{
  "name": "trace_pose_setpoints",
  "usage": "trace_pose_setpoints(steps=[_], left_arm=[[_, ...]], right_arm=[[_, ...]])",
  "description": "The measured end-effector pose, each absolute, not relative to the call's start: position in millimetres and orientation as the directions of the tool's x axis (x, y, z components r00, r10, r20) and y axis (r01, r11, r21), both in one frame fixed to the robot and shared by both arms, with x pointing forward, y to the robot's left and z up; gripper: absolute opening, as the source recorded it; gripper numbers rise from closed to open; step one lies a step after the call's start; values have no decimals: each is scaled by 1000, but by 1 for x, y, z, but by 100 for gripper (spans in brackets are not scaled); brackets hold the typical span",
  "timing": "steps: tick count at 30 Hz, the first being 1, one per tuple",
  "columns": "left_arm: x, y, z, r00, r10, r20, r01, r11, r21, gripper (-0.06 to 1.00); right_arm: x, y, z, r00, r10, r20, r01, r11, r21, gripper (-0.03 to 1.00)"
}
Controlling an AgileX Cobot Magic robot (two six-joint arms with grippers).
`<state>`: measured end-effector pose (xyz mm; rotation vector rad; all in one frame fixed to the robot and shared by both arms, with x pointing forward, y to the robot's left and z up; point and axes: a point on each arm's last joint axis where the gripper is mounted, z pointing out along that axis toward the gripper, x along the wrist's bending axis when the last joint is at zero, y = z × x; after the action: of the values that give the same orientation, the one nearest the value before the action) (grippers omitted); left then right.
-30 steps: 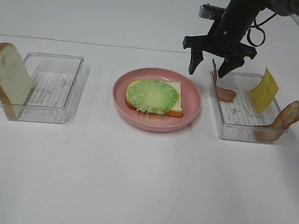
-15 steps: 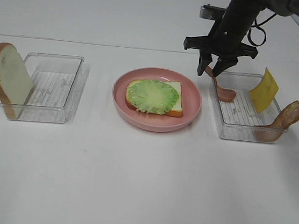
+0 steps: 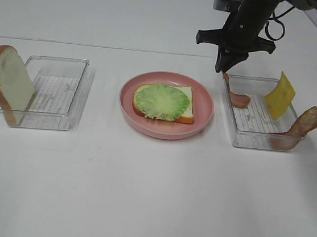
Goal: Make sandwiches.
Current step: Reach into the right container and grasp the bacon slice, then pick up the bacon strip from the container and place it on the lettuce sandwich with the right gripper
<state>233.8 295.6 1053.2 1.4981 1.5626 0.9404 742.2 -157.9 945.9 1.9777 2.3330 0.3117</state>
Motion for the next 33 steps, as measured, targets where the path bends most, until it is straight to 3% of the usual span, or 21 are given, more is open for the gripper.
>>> trace_pose_setpoints(steps=[2, 20, 33], left_arm=[[234, 296, 1053, -21, 999, -34, 438, 40, 898, 99], [234, 296, 1053, -21, 999, -34, 438, 40, 898, 99], [234, 296, 1053, -21, 999, -34, 438, 40, 898, 99]], right_arm=[[742, -158, 946, -171, 982, 79, 969, 153, 192, 1], [740, -159, 955, -171, 982, 79, 968, 153, 199, 1], [720, -158, 1050, -187, 970, 155, 923, 120, 364, 1]])
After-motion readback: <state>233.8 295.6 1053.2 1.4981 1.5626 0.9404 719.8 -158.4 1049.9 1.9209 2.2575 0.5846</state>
